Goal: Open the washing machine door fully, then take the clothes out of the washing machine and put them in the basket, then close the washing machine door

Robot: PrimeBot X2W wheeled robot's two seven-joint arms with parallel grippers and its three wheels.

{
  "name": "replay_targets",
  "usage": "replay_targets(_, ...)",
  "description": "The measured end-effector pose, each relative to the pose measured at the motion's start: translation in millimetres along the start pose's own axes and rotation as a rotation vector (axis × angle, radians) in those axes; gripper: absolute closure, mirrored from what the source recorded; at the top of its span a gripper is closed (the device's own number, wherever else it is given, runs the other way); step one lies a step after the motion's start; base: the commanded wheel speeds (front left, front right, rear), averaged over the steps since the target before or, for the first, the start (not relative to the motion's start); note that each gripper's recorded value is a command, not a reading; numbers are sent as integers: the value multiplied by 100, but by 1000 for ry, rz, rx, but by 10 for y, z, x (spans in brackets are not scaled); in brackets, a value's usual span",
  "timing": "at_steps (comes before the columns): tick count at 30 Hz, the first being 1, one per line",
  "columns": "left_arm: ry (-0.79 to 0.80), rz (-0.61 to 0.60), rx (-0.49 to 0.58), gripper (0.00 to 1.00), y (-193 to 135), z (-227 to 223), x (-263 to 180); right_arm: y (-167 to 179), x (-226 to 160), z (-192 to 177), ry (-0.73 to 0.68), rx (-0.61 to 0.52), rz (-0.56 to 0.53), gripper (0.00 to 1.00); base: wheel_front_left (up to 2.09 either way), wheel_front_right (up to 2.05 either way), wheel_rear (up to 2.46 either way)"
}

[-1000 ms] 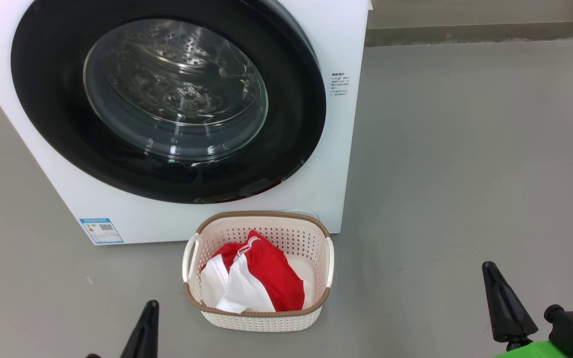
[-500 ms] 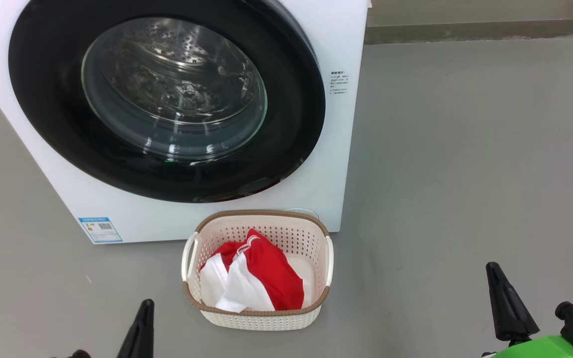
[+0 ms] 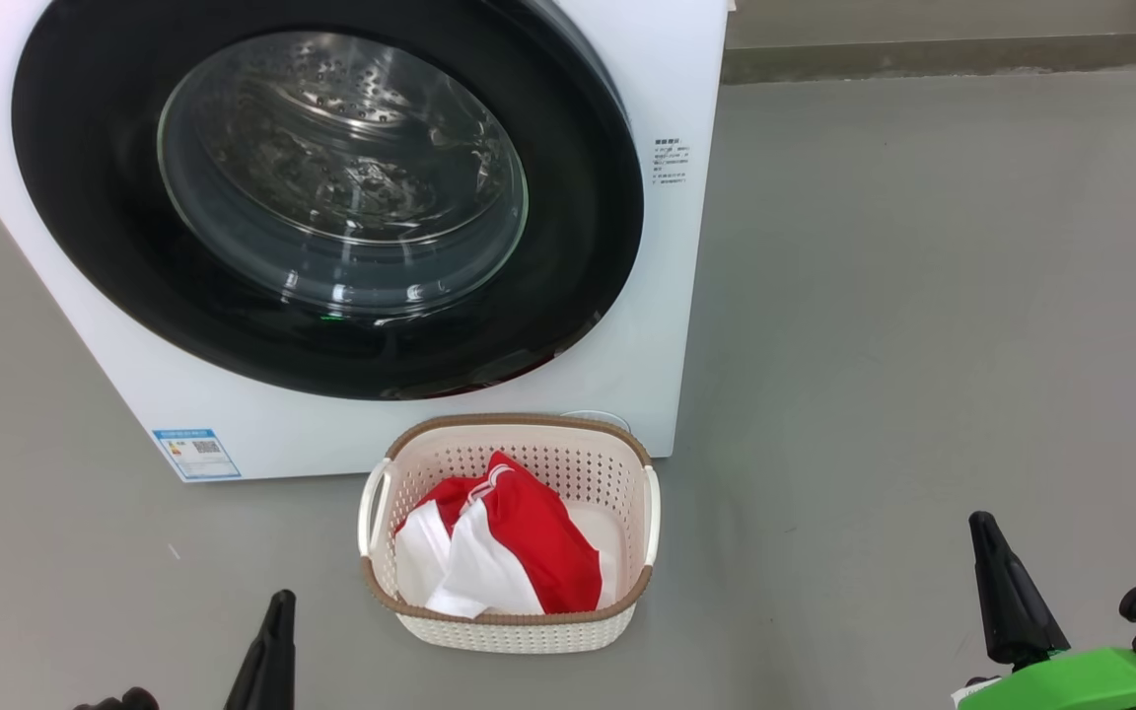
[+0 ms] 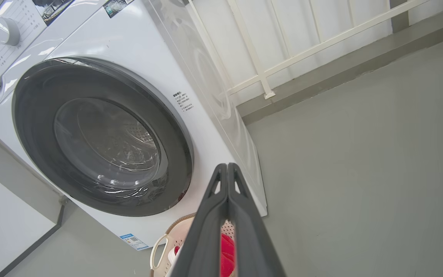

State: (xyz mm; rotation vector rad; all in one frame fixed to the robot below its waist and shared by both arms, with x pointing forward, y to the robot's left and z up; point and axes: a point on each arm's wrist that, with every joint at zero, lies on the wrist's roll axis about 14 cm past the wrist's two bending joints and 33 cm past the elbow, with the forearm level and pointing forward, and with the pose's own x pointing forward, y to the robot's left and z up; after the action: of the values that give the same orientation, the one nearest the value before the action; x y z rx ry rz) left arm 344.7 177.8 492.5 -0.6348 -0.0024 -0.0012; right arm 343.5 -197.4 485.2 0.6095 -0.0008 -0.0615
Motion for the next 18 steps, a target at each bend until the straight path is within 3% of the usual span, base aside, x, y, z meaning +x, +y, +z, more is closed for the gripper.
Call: replay_targets(18, 27, 37, -200, 100, 76, -34, 55, -31, 78, -14, 20, 204, -24, 100, 0, 0, 0)
